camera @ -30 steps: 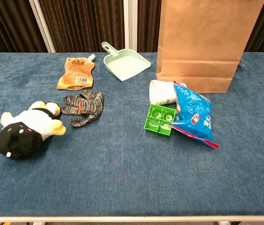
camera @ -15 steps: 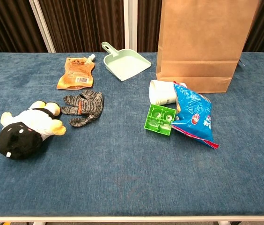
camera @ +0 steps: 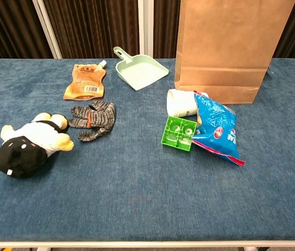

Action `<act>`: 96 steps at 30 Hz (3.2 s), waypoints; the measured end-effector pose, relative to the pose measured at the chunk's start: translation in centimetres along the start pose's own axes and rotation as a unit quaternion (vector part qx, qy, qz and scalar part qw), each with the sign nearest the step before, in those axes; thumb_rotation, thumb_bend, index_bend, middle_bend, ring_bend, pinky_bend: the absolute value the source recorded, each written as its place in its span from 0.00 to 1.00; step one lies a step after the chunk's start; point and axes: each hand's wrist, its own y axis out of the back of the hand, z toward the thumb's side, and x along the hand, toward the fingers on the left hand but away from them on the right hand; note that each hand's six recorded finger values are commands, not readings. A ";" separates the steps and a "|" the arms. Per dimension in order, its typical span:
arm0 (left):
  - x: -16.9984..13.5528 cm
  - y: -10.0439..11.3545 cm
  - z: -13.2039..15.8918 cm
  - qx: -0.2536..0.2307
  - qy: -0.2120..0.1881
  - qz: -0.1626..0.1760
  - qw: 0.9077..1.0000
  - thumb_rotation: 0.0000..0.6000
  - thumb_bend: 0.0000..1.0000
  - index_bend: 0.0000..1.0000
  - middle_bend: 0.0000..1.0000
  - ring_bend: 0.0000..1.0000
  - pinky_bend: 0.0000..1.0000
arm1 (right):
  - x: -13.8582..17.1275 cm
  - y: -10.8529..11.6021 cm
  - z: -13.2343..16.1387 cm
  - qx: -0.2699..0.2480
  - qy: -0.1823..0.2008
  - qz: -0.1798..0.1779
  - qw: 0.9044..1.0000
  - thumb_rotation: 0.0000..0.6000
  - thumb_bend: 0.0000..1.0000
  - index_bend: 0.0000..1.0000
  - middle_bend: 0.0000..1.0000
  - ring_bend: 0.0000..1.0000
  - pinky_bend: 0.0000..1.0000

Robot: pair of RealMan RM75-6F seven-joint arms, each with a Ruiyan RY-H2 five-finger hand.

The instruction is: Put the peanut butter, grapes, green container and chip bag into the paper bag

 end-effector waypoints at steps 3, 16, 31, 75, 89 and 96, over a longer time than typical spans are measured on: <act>0.1 0.0 0.2 0.001 -0.004 0.000 1.000 1.00 0.08 0.35 0.34 0.26 0.28 | 2.8 -0.5 0.3 0.002 0.028 -0.009 1.000 1.00 0.00 0.16 0.39 0.19 0.37; 0.3 0.4 1.1 0.002 -0.019 0.005 1.000 1.00 0.08 0.35 0.34 0.26 0.28 | 10.9 -7.7 -1.4 0.028 0.046 0.096 0.994 1.00 0.11 0.17 0.36 0.19 0.35; -0.1 0.2 0.5 -0.002 -0.006 0.003 1.000 1.00 0.08 0.35 0.34 0.26 0.28 | 3.6 -17.9 6.4 0.085 0.115 0.199 0.969 1.00 0.05 0.11 0.30 0.12 0.27; -0.3 -0.5 -0.8 -0.010 0.006 0.000 1.000 1.00 0.08 0.35 0.34 0.26 0.28 | 1.2 -27.6 12.1 0.184 0.147 0.232 0.944 1.00 0.19 0.16 0.33 0.22 0.45; -0.4 -0.6 -1.1 -0.013 0.008 0.002 1.000 1.00 0.08 0.35 0.34 0.26 0.28 | 1.6 -26.1 12.8 0.167 0.158 0.215 0.949 1.00 0.28 0.25 0.34 0.28 0.58; -0.5 -0.6 -1.1 -0.012 0.008 0.002 1.000 1.00 0.08 0.35 0.34 0.26 0.28 | 2.0 -25.3 12.3 0.170 0.158 0.216 0.949 1.00 0.15 0.24 0.34 0.25 0.52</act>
